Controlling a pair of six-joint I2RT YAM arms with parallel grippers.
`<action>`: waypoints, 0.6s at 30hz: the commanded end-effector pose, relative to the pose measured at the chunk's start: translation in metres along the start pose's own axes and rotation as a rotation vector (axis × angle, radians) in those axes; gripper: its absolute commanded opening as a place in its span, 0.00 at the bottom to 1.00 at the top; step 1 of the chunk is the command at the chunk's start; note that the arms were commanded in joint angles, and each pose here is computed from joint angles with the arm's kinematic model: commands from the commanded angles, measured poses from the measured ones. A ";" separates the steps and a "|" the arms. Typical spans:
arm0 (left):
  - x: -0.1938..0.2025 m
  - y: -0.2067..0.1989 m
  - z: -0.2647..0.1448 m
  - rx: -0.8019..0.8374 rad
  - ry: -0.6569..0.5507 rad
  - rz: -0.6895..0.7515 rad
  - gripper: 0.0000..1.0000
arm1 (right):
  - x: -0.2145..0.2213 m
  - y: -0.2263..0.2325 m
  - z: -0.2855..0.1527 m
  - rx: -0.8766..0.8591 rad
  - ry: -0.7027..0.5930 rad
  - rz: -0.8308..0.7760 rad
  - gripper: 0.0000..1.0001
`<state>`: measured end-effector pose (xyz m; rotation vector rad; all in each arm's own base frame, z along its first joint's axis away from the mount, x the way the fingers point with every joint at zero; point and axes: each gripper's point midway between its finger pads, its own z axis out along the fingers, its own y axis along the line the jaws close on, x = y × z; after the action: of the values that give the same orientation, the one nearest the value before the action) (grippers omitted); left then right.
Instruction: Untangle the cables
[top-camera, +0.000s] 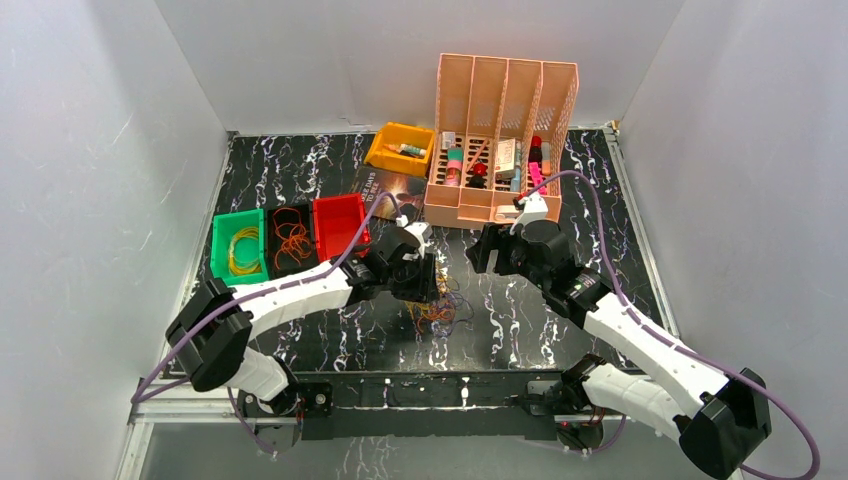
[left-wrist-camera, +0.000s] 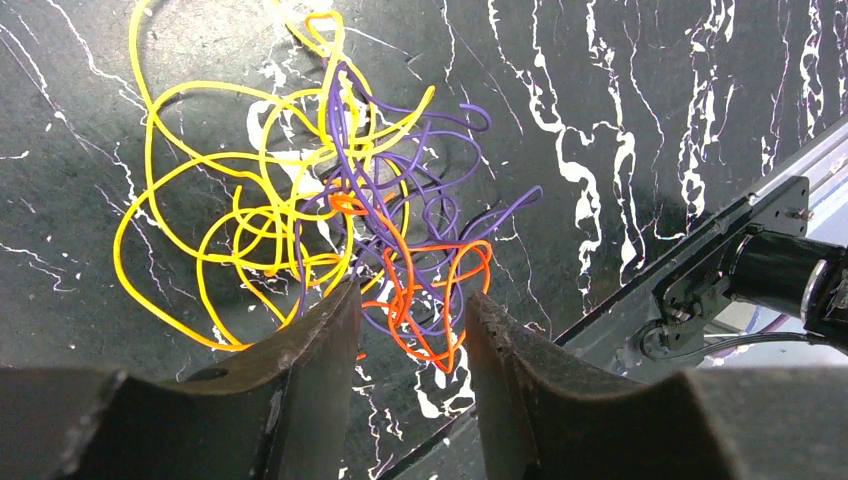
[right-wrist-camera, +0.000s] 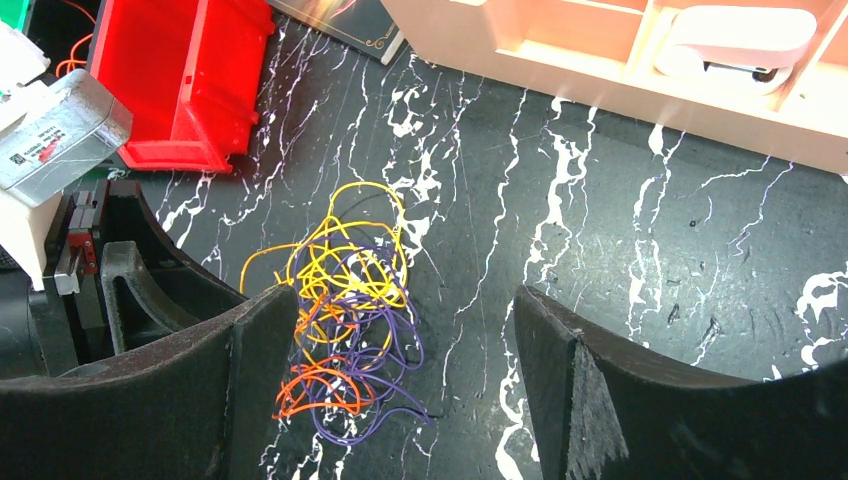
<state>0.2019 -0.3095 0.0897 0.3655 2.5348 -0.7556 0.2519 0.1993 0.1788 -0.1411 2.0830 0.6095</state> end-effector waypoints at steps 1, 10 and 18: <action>-0.015 -0.011 -0.002 0.021 -0.046 0.010 0.39 | -0.013 0.004 0.000 -0.012 -0.052 0.010 0.87; -0.009 -0.007 0.007 0.004 -0.019 0.023 0.31 | -0.013 0.006 0.000 -0.017 -0.048 0.011 0.87; -0.010 -0.007 0.009 -0.001 -0.015 0.030 0.21 | -0.012 0.006 0.001 -0.016 -0.044 0.014 0.87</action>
<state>0.2026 -0.3117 0.0693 0.3820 2.5732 -0.7155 0.2519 0.1998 0.1774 -0.1427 2.0883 0.6097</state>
